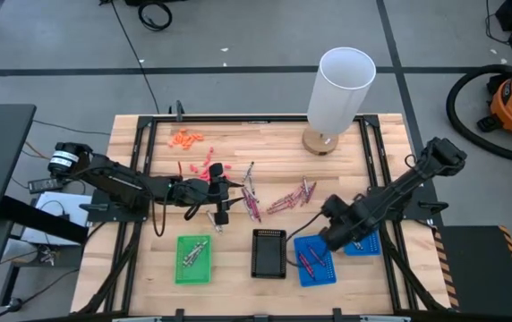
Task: Sort crayons
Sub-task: Put the black crayon into the right blue bin
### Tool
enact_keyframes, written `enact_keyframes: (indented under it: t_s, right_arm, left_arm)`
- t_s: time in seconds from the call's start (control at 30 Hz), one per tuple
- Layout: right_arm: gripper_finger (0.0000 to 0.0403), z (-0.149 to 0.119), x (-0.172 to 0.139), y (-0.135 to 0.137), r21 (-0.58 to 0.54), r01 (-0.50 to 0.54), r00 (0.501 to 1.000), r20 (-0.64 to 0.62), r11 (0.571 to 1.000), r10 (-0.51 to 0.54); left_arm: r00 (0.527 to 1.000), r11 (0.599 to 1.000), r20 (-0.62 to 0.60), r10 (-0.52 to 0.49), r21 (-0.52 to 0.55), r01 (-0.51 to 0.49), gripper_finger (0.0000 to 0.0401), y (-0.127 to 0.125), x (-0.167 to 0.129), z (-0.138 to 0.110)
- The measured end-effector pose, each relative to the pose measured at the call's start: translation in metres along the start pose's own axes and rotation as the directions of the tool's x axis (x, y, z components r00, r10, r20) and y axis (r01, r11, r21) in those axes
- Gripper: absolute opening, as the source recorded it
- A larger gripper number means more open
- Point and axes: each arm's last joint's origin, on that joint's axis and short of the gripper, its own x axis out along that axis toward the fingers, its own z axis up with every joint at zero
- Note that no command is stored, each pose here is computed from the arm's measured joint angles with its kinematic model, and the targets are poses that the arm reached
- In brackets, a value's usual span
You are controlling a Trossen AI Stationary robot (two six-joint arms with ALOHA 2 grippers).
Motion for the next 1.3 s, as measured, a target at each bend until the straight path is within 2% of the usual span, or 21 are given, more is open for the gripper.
enact_keyframes:
  t_s: [0.2, 0.4, 0.53, 0.7, 0.87, 1.13, 1.3]
  right_arm:
    - [0.0033, -0.018, 0.014, -0.009, 0.075, 0.085, 0.985, -0.158, 0.994, -0.072]
    - [0.0033, -0.031, 0.031, -0.018, 0.087, 0.145, 0.971, -0.205, 0.986, -0.125]
    - [0.0042, -0.034, 0.041, -0.022, 0.084, 0.166, 0.971, -0.186, 0.983, -0.148]
    - [0.0075, -0.036, 0.053, -0.028, 0.076, 0.177, 0.972, -0.167, 0.981, -0.163]
    - [0.0097, -0.034, 0.054, -0.027, 0.062, 0.171, 0.973, -0.165, 0.983, -0.159]
    - [0.0109, -0.021, 0.027, -0.016, -0.006, 0.122, 0.990, -0.069, 0.992, -0.122]
    - [0.0109, -0.006, 0.007, -0.007, -0.090, 0.072, 0.997, 0.040, 0.993, -0.069]
  left_arm:
    - [1.000, 1.000, 0.000, 0.000, 0.000, 0.000, 0.0185, 0.000, 0.000, 0.000]
    - [1.000, 1.000, 0.000, 0.000, -0.002, 0.000, 0.0185, 0.000, 0.000, 0.000]
    - [1.000, 1.000, 0.000, 0.000, -0.006, 0.000, 0.0185, 0.000, 0.000, 0.000]
    - [1.000, 1.000, 0.000, 0.000, -0.010, 0.000, 0.0185, 0.000, 0.000, 0.000]
    - [1.000, 1.000, 0.000, 0.000, -0.010, 0.000, 0.0185, 0.000, 0.000, 0.000]
    - [1.000, 1.000, 0.000, 0.000, -0.010, 0.000, 0.0185, 0.000, 0.000, 0.000]
    - [1.000, 1.000, 0.000, 0.000, -0.009, 0.000, 0.0185, 0.000, 0.000, 0.000]
